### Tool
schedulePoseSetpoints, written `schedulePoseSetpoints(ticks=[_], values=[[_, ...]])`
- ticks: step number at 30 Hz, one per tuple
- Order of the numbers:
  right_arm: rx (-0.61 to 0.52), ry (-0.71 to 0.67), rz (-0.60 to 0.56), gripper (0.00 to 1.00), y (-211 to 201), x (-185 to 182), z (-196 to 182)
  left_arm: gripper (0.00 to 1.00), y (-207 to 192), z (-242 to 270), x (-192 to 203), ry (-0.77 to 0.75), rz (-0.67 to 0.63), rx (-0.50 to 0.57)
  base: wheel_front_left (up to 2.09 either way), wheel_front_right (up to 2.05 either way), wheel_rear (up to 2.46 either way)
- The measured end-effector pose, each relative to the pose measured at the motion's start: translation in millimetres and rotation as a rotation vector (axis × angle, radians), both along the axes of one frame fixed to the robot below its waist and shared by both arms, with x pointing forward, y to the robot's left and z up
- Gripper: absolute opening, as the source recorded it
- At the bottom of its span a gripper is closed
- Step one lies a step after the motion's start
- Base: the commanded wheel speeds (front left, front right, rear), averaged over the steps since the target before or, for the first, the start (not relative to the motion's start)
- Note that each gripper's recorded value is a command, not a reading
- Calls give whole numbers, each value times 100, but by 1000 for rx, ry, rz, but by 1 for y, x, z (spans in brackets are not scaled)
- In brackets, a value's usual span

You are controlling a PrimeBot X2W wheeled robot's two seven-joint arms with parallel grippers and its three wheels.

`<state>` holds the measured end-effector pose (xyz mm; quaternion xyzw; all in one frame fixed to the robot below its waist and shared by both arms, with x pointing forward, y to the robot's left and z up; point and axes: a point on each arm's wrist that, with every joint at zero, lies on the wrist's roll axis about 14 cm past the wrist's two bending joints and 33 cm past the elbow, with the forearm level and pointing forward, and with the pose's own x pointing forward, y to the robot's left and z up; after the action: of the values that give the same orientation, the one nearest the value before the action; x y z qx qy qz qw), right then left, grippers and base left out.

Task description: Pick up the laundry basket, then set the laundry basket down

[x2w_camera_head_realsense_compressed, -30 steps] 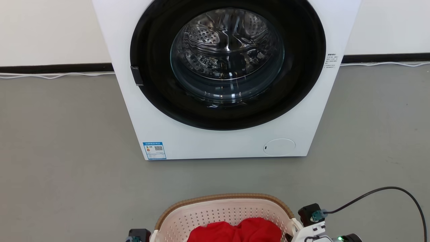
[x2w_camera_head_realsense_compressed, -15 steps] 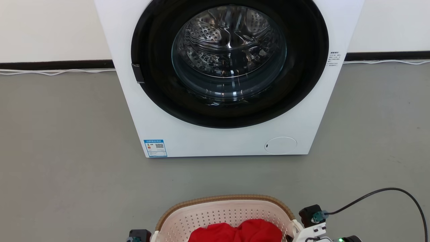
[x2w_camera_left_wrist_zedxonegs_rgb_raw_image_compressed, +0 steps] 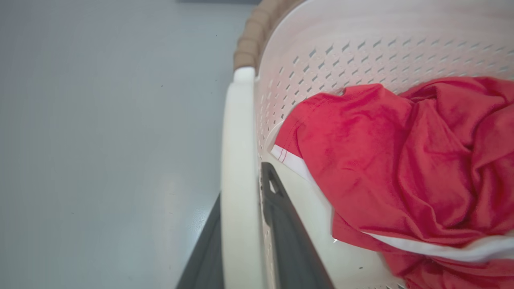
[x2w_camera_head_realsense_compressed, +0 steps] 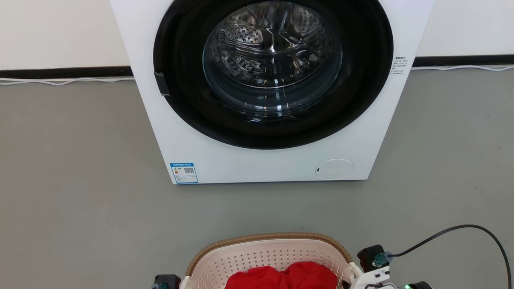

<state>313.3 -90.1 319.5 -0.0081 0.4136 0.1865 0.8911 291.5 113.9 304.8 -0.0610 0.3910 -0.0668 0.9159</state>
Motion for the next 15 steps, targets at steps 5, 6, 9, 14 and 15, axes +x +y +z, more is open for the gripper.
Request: schedulePoseSetpoints(ticks=[5, 6, 9, 14, 15], values=[[1, 10, -2, 0, 0, -1, -3, 0, -1, -3, 0, 12, 0, -2, 0, 0, 0], [1, 10, -1, 0, 0, -1, -3, 0, -1, -3, 0, 14, 0, -2, 0, 0, 0], [5, 11, -1, 0, 0, 2, -6, 0, 0, -5, 4, 18, 5, -4, 0, 0, 0], [15, -18, 1, 0, 2, 22, -3, 0, -1, -5, 20, 6, 11, -6, 0, 0, 0], [16, -25, 0, 0, 2, 28, -2, 0, -1, -4, 27, -3, 14, -2, 0, 0, 0]])
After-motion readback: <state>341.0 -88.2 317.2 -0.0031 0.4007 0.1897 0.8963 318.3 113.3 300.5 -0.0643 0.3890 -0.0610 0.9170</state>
